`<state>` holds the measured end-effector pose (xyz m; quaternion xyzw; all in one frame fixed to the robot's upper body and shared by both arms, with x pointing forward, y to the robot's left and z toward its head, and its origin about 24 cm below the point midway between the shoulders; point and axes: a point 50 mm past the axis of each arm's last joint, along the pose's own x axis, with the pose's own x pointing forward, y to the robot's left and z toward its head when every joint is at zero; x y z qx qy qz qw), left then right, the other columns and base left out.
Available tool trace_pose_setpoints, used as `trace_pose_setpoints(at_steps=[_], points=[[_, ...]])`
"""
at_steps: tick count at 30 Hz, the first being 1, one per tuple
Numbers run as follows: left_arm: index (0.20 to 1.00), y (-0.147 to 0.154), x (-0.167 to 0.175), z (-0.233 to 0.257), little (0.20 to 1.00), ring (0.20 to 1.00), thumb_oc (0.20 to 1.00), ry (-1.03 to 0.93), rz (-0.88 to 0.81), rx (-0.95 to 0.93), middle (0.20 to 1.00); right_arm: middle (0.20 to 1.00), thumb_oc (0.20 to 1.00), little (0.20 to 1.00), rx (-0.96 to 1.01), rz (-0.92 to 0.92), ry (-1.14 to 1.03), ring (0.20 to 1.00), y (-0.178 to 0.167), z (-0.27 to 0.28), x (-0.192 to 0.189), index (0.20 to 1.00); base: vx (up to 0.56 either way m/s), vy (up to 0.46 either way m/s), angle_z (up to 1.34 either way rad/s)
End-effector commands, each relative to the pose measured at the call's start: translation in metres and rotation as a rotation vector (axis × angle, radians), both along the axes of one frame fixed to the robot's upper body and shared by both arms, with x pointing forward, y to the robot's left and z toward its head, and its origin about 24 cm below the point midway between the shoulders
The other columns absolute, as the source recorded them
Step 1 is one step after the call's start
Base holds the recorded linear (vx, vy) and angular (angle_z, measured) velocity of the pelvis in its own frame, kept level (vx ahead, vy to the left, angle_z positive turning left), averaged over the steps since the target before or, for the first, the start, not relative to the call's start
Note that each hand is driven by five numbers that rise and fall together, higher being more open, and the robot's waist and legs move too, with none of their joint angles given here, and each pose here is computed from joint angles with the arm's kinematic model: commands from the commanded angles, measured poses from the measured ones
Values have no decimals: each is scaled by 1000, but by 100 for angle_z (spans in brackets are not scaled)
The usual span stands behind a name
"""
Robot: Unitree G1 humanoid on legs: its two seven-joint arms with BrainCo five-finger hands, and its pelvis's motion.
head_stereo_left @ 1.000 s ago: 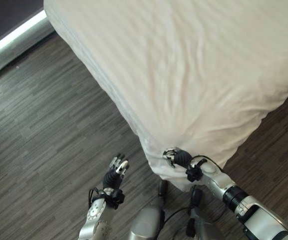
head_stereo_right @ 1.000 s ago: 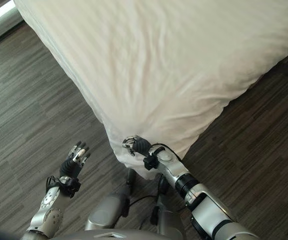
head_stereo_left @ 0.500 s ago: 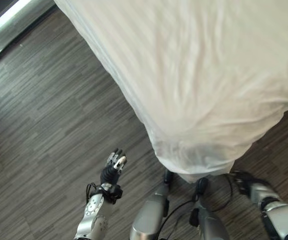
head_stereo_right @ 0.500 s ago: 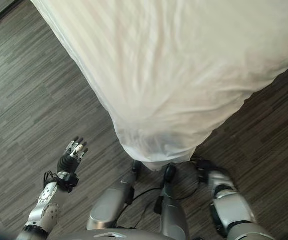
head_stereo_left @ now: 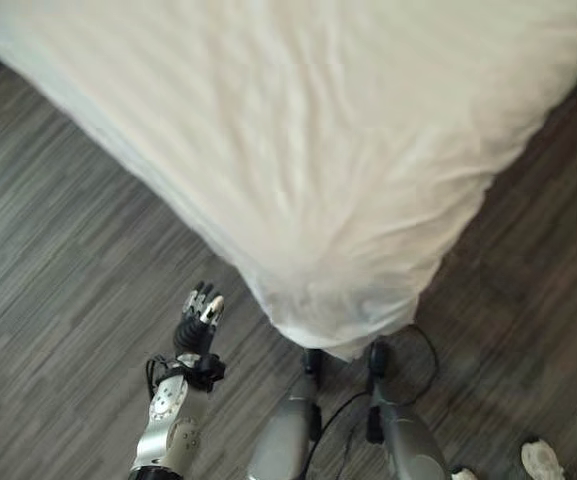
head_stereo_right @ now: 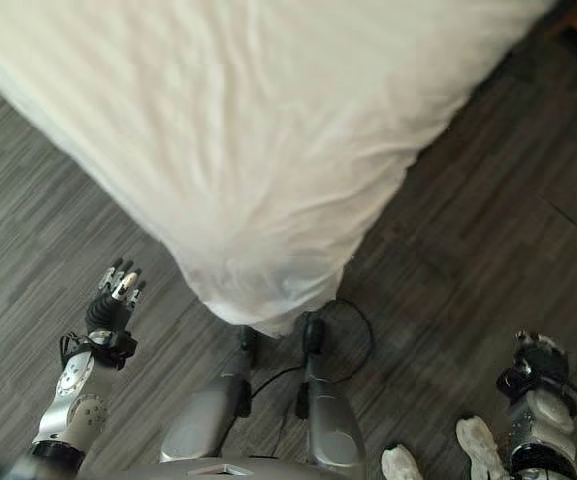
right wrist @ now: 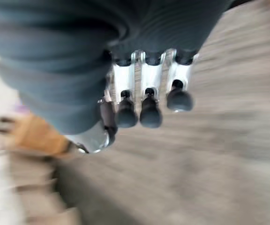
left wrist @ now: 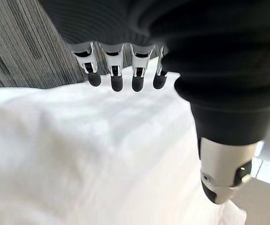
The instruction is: Making the bed.
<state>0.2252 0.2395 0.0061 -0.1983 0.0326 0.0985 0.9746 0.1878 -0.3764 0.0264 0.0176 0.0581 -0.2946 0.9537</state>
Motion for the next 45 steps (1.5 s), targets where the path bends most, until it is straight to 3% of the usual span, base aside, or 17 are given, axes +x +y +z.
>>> trace_pose_setpoints(at_steps=[1,3,5,6,10,14,25,31,33,34,35,38,42,45], points=[[1000,7,-10,1,1000,1000,1000,-44,27,-15,1000,200,200,200,-29,282,-244,200,40,38,39,200,-30,-14,-20],[1000,5,-14,-2,1000,1000,1000,-38,-2,-26,1000,200,200,200,-57,571,-343,200,82,67,57,200,-26,-25,-24],[1000,4,-16,-3,1000,1000,1000,-32,-13,-26,1000,200,200,200,-69,612,-329,200,90,66,59,200,-7,-18,-18],[1000,1,-21,-8,1000,1000,1000,-13,-34,-40,1000,200,200,200,-64,802,-310,200,119,68,66,200,-6,-16,5],[1000,-5,-23,-14,1000,1000,1000,8,-60,-59,1000,200,200,200,-10,874,-287,200,138,60,78,200,-2,-22,11],[1000,-15,-19,-14,1000,1000,1000,4,-107,-68,1000,200,200,200,65,995,-285,200,181,58,107,200,-2,-4,1],[1000,-40,-6,-12,1000,1000,1000,-14,-186,-93,1000,200,200,200,33,1223,-198,200,253,58,136,200,1,-7,5],[1000,-45,-3,-11,1000,1000,1000,-17,-204,-101,1000,200,200,200,52,1001,122,200,215,-13,133,200,23,-4,-3],[1000,-43,0,-9,1000,1000,1000,-26,-193,-103,1000,200,200,200,140,739,352,200,167,-66,107,200,12,-8,3],[1000,-43,0,-9,1000,1000,1000,-26,-192,-103,1000,200,200,200,140,739,352,200,167,-66,107,200,35,-8,16],[1000,-41,1,-9,1000,1000,1000,-21,-176,-105,1000,200,200,200,245,502,477,200,130,-97,75,200,39,-3,19],[1000,-36,0,-8,1000,1000,1000,-24,-164,-95,1000,200,200,200,329,230,602,200,85,-120,27,200,40,4,14],[1000,-27,0,-2,1000,1000,1000,-43,-133,-72,1000,200,200,200,431,-20,523,200,48,-121,-8,200,20,19,1],[1000,-11,-1,2,1000,1000,1000,-57,-50,-42,1000,200,200,200,458,-288,269,200,8,-98,-19,200,28,33,-13]])
